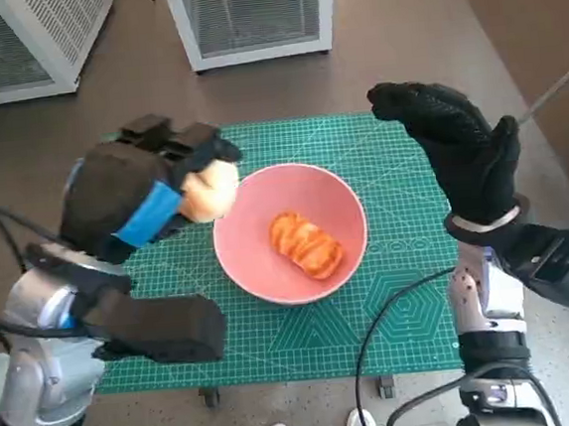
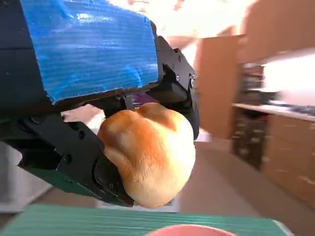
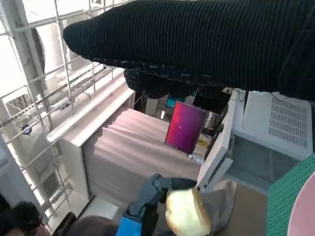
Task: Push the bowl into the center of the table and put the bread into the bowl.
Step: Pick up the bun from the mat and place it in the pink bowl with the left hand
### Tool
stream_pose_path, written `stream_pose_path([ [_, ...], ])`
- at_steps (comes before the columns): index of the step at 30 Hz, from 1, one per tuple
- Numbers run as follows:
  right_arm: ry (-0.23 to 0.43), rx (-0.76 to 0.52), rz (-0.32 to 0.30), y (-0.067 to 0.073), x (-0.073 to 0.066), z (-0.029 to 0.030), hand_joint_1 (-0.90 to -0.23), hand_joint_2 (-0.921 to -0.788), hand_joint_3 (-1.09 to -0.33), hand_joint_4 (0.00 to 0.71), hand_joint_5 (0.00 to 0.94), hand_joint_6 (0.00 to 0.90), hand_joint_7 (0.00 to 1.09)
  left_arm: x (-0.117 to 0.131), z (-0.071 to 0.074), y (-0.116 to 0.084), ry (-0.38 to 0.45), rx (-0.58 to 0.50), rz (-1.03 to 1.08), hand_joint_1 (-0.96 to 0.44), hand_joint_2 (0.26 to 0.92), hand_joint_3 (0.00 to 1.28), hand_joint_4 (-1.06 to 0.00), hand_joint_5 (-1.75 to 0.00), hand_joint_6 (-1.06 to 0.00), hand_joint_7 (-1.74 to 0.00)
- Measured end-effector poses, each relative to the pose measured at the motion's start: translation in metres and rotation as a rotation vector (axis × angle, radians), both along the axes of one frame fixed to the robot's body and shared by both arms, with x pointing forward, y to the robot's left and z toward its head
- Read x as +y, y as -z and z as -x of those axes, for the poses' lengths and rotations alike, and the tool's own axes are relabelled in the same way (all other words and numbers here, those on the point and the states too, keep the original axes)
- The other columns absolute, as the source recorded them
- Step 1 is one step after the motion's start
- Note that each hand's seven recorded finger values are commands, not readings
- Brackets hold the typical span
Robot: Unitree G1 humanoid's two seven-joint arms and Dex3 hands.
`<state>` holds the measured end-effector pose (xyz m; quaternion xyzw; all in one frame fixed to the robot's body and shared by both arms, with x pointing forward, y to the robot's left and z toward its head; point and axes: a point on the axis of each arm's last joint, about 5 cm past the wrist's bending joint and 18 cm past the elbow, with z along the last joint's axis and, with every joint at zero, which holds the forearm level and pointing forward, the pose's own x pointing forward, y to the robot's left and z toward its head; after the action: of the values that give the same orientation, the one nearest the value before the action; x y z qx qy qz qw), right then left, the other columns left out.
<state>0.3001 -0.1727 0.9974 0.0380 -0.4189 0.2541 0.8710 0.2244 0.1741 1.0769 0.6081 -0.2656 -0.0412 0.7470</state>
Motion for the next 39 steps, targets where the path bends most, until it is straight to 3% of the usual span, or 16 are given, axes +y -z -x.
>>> stream_pose_path([
  [3, 0.008, -0.001, 0.003, 0.000, -0.002, 0.0001, -0.740, -0.921, -0.763, 0.208, 0.000, 0.132, 0.33, -0.005, -0.005, 0.000, 0.022, 0.003, -0.003, 0.00, 0.914, 0.01, -0.78, -1.11, -0.70, -1.03],
  [11, -0.002, -0.011, 0.007, -0.002, 0.000, -0.0009, -0.737, -0.921, -0.762, 0.208, 0.000, 0.131, 0.33, -0.045, -0.033, 0.001, 0.211, 0.034, -0.066, 0.00, 0.902, 0.01, -0.79, -1.20, -0.78, -0.85],
  [16, 0.005, -0.017, 0.008, -0.002, -0.001, -0.0004, -0.734, -0.921, -0.762, 0.208, 0.000, 0.129, 0.33, -0.057, -0.043, 0.003, 0.270, 0.033, -0.082, 0.00, 0.893, 0.01, -0.81, -1.16, -0.77, -0.88],
  [29, 0.016, -0.020, 0.016, -0.002, -0.004, 0.0002, -0.731, -0.921, -0.761, 0.208, 0.000, 0.129, 0.33, -0.066, -0.063, 0.024, 0.261, 0.169, -0.084, 0.00, 0.914, 0.02, -0.77, -1.13, -0.69, -1.05],
  [33, 0.019, -0.020, 0.020, -0.002, -0.004, 0.0003, -0.729, -0.921, -0.762, 0.208, 0.000, 0.128, 0.33, -0.066, -0.066, 0.027, 0.241, 0.224, -0.080, 0.00, 0.920, 0.15, -0.62, -1.25, -0.51, -1.26],
  [34, 0.019, -0.021, 0.021, -0.002, -0.004, 0.0004, -0.729, -0.921, -0.762, 0.207, 0.000, 0.128, 0.33, -0.066, -0.066, 0.028, 0.236, 0.236, -0.078, 0.01, 0.885, 0.15, -0.53, -0.94, -0.44, -0.98],
  [37, 0.021, -0.022, 0.025, -0.003, -0.004, 0.0006, -0.729, -0.921, -0.762, 0.207, 0.000, 0.127, 0.33, -0.067, -0.066, 0.028, 0.224, 0.273, -0.064, 0.03, 0.861, 0.08, -0.45, -0.34, -0.42, -0.41],
  [39, 0.021, -0.023, 0.026, -0.003, -0.004, 0.0007, -0.728, -0.921, -0.761, 0.207, 0.000, 0.127, 0.33, -0.068, -0.065, 0.029, 0.216, 0.291, -0.055, 0.01, 0.848, 0.05, -0.35, -0.17, -0.39, -0.23],
])
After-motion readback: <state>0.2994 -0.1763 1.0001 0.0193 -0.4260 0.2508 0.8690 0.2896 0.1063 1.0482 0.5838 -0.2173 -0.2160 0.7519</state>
